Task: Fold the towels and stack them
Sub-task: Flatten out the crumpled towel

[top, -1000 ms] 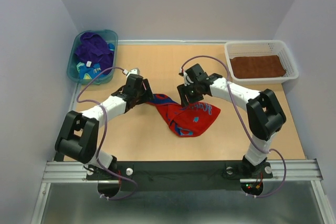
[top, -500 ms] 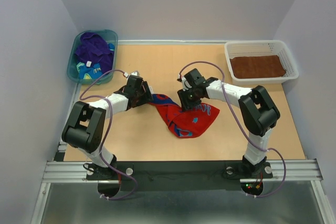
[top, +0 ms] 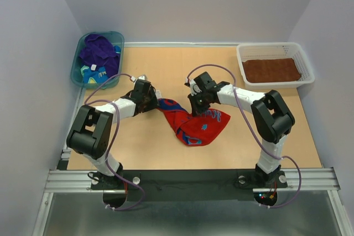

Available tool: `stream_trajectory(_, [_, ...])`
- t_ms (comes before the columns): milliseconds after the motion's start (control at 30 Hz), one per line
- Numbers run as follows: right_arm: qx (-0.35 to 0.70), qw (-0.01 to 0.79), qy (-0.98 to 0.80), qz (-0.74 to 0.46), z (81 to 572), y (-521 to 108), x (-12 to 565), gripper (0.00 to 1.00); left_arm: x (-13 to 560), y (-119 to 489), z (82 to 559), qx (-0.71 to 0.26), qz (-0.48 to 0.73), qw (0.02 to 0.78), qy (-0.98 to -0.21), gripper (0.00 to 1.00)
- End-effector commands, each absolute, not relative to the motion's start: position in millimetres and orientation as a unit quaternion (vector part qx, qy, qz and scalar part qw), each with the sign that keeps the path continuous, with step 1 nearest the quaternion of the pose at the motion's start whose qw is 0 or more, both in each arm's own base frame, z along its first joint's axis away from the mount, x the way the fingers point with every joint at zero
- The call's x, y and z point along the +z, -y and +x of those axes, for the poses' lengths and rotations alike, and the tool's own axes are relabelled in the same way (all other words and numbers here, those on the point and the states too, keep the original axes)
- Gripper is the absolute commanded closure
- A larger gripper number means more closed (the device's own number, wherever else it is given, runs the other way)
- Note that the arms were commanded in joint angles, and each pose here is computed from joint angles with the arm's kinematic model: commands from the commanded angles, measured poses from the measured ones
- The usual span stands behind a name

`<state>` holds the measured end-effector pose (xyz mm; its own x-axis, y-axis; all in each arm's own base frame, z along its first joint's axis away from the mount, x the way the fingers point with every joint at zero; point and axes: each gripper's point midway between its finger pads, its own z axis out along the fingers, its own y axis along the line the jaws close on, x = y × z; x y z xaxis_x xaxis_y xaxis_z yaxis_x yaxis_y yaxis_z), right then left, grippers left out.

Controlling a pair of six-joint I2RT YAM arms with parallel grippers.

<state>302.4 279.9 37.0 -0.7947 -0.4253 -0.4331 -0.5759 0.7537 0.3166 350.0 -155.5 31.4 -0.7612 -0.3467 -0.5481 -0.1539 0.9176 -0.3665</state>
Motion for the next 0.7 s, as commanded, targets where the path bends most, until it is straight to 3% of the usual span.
stream_trajectory(0, [0.232,0.221,-0.904,-0.281,318,-287,64,1.00,26,157,352,-0.151,-0.137,0.313,-0.928,0.50])
stream_trajectory(67, [0.232,0.223,-0.904,-0.280,318,-287,67,1.00,23,158,351,-0.151,-0.140,0.310,-0.928,0.63])
stream_trajectory(233, [0.229,0.235,-0.902,-0.280,319,-286,75,1.00,25,164,351,-0.168,-0.137,0.306,-0.927,0.81])
stream_trajectory(267, [0.229,0.243,-0.900,-0.280,322,-285,80,1.00,28,165,353,-0.171,-0.136,0.311,-0.925,0.91])
stream_trajectory(333, [0.228,0.248,-0.899,-0.279,323,-285,84,0.99,32,166,355,-0.174,-0.137,0.318,-0.922,0.99])
stream_trajectory(533, [0.218,0.290,-0.889,-0.279,332,-282,113,1.00,49,168,364,-0.187,-0.147,0.337,-0.911,1.00])
stream_trajectory(600, [0.216,0.295,-0.888,-0.279,332,-281,117,1.00,56,167,362,-0.194,-0.159,0.346,-0.904,0.93])
stream_trajectory(667, [0.221,0.297,-0.886,-0.280,331,-282,121,0.99,56,165,357,-0.201,-0.178,0.347,-0.898,0.80])
